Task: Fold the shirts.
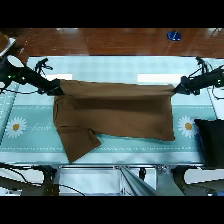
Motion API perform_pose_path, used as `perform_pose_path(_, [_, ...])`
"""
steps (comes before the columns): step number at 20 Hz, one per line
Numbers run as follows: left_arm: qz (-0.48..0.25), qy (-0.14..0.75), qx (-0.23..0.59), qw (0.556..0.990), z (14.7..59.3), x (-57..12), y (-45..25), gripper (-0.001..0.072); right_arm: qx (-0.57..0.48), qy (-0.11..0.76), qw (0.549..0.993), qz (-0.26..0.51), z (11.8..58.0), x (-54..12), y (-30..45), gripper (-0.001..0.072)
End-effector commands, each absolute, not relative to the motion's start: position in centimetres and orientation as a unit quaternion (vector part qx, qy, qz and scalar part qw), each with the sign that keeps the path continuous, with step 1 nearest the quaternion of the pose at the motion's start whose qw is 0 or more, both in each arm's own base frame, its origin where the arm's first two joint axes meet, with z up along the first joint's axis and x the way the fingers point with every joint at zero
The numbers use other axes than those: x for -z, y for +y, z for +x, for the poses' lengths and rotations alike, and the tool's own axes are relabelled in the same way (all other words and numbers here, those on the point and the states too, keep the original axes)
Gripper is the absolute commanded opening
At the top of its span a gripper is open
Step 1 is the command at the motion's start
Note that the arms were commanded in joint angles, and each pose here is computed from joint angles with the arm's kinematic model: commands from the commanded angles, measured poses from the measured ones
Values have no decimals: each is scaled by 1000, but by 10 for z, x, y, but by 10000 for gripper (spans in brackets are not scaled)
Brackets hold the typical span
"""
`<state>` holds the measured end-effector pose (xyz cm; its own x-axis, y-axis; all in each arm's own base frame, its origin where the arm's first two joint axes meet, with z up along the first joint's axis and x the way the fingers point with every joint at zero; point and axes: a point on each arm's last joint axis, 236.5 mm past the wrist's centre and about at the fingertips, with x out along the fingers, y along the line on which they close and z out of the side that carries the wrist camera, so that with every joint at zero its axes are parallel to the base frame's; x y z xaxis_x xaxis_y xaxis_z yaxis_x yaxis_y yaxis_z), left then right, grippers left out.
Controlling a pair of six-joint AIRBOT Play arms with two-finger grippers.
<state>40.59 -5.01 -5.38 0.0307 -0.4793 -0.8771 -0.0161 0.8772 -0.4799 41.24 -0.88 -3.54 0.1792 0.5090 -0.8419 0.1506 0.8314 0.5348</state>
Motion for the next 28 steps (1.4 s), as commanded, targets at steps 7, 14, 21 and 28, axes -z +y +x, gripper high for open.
perform_pose_path(7, [-172, 705, 154, 671, 378, 44, -33, 510, -71, 624, 726, 281, 390, 23, -44, 408])
perform_pose_path(14, [-261, 694, 40, 670, 262, 60, 32, 510, 66, 534, 778, 323, 308, 11, -94, 407])
perform_pose_path(21, [-407, 651, 77, 636, 215, 90, -29, 510, 29, 508, 757, 410, 273, 43, -27, 407])
perform_pose_path(28, [-373, 688, 86, 617, 196, 125, -61, 507, 58, 501, 763, 404, 274, 46, -43, 407])
